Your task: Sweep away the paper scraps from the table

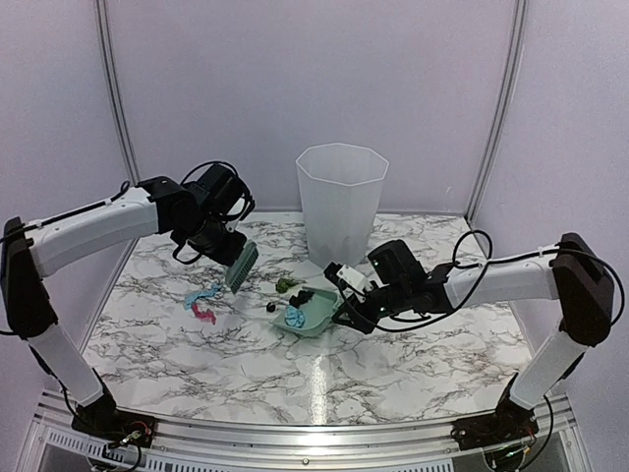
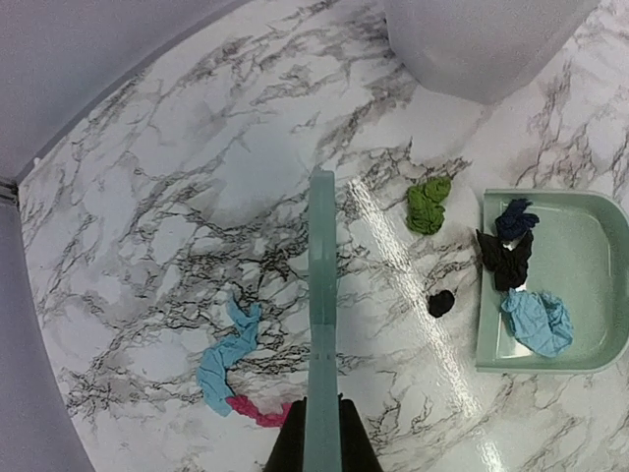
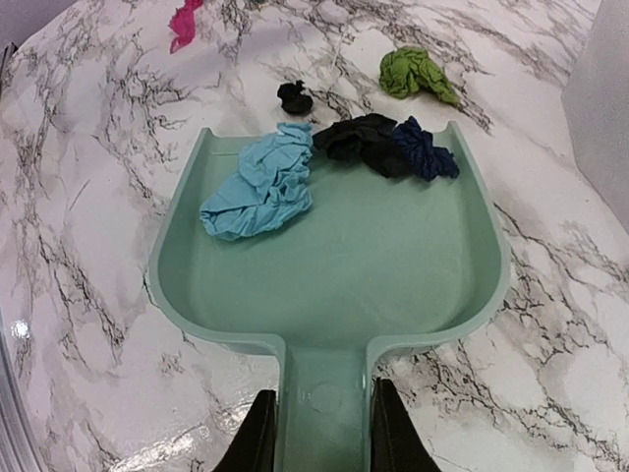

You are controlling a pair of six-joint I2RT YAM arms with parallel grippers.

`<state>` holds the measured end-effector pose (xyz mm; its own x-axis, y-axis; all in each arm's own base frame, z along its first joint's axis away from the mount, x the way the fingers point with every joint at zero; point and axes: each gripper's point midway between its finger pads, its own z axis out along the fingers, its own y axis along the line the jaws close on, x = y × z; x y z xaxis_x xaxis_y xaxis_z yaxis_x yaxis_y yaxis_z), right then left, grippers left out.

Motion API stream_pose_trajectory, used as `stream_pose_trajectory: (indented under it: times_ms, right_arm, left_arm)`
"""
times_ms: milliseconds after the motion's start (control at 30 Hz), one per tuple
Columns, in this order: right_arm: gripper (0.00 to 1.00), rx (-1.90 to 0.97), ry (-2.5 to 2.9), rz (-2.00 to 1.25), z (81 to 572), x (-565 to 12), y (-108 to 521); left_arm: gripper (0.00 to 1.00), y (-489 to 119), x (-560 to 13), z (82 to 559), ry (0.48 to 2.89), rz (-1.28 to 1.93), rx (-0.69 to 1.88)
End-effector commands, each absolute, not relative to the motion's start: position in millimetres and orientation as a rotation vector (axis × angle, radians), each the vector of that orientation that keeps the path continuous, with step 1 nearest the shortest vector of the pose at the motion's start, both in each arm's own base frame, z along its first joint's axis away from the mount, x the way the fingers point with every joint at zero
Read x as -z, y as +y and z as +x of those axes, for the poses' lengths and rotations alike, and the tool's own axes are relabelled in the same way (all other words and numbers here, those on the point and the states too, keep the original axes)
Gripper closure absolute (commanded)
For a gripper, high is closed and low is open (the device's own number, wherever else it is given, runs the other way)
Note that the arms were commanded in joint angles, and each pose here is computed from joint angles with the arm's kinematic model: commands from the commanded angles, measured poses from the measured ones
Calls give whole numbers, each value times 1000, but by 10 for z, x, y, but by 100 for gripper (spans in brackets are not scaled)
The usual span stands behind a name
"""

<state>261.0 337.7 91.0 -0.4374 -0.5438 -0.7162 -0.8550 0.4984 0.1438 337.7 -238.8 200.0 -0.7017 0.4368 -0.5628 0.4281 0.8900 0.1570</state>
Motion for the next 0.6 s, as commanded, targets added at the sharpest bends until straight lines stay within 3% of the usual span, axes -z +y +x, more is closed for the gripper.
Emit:
stream_pose_trajectory:
  times_ms: [0, 300, 567]
  right_arm:
    - [100, -652, 2186, -1150, 2602, -761, 3393]
    - [100, -581, 2238, -1084, 2837, -650, 3475]
    - [100, -569, 2258, -1090, 2912, -576, 3547]
  left_arm:
    - [100, -2642, -1645, 3383, 2499, 833, 42]
    - [100, -2942, -1179, 3431, 2589, 969, 110]
    - [100, -3056, -1158, 3185, 2624, 1001, 209]
